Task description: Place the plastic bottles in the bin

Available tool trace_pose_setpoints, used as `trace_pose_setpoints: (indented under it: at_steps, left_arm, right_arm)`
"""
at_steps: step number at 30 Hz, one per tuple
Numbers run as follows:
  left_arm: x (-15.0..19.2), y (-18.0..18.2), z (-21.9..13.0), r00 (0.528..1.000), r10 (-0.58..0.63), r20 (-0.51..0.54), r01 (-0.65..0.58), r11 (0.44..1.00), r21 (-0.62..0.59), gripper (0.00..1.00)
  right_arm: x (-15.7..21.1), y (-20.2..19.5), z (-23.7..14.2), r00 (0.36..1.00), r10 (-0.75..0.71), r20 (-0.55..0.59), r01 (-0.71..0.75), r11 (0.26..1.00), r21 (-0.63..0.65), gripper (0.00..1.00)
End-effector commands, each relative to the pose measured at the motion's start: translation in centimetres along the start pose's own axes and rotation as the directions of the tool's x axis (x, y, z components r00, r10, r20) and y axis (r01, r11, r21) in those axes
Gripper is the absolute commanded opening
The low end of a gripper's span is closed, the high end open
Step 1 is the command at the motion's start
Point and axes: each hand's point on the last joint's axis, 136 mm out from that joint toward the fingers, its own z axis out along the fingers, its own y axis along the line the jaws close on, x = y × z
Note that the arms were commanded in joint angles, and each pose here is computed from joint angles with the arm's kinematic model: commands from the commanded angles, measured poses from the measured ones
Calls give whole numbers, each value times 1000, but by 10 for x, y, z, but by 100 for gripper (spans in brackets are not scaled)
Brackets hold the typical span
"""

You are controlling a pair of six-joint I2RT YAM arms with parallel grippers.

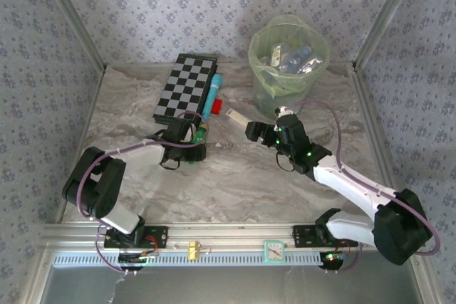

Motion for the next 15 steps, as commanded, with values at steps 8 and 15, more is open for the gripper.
trace_pose_setpoints:
  at_steps: [8, 15]
  left_arm:
    - [-9, -21, -10, 996, 72, 54, -75, 996, 46, 49]
    - [-28, -64, -53, 959, 152, 241, -193, 969, 157, 44]
  right_arm:
    - [7, 17, 9, 997, 53, -54, -56, 997, -61, 100]
    - [6, 54, 17, 993, 87, -85, -105, 964, -245, 100]
